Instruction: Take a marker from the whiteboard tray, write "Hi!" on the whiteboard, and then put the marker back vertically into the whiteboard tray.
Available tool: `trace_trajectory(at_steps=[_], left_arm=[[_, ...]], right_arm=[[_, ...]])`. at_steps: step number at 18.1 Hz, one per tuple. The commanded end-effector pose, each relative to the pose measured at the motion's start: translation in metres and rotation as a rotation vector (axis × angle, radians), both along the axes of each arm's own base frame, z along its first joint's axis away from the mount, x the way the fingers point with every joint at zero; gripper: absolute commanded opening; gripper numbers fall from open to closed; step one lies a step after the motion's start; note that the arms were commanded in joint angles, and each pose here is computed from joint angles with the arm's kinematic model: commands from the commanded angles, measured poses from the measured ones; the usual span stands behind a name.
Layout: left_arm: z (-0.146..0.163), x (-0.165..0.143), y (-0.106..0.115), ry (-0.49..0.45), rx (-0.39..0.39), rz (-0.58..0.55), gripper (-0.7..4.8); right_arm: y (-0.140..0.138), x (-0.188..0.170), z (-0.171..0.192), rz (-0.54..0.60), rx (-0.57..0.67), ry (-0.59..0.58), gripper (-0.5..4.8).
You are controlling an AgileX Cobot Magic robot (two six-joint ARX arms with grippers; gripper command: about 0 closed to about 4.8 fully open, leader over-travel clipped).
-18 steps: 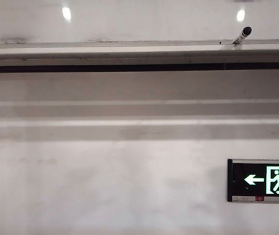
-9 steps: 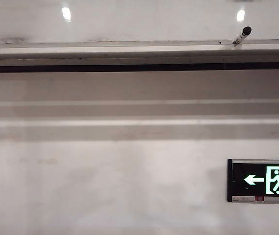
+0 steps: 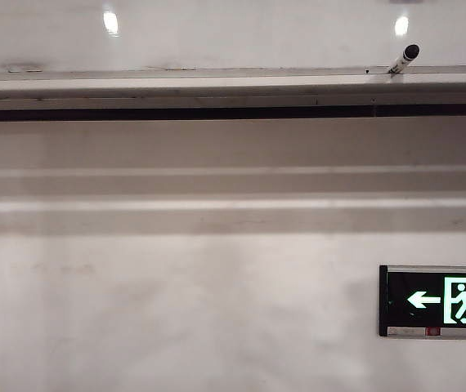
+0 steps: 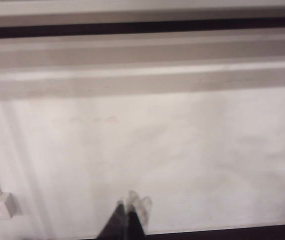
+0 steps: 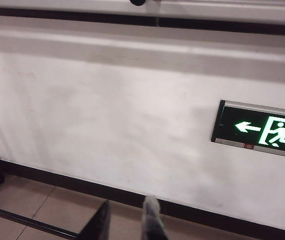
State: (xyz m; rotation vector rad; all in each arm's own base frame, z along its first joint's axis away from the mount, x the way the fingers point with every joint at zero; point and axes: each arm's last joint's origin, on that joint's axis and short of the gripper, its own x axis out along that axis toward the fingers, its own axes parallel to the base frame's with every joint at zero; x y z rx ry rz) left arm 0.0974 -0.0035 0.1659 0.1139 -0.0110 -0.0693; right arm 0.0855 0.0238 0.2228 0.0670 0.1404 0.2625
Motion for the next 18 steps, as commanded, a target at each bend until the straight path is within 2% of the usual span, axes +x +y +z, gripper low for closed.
trace_trajectory(at_steps=[1, 18], left_arm=[[0.0013, -0.0001, 0.0000, -0.014, 0.008, 0.001, -0.05], [0.0013, -0.0001, 0.0000, -0.013, 0.008, 0.001, -0.05]], right_arm=[[-0.0001, -0.0002, 0.0024, -0.001, 0.007, -0.015, 0.84], [-0.0013, 0.0005, -0.0012, -0.027, 0.004, -0.023, 0.84]])
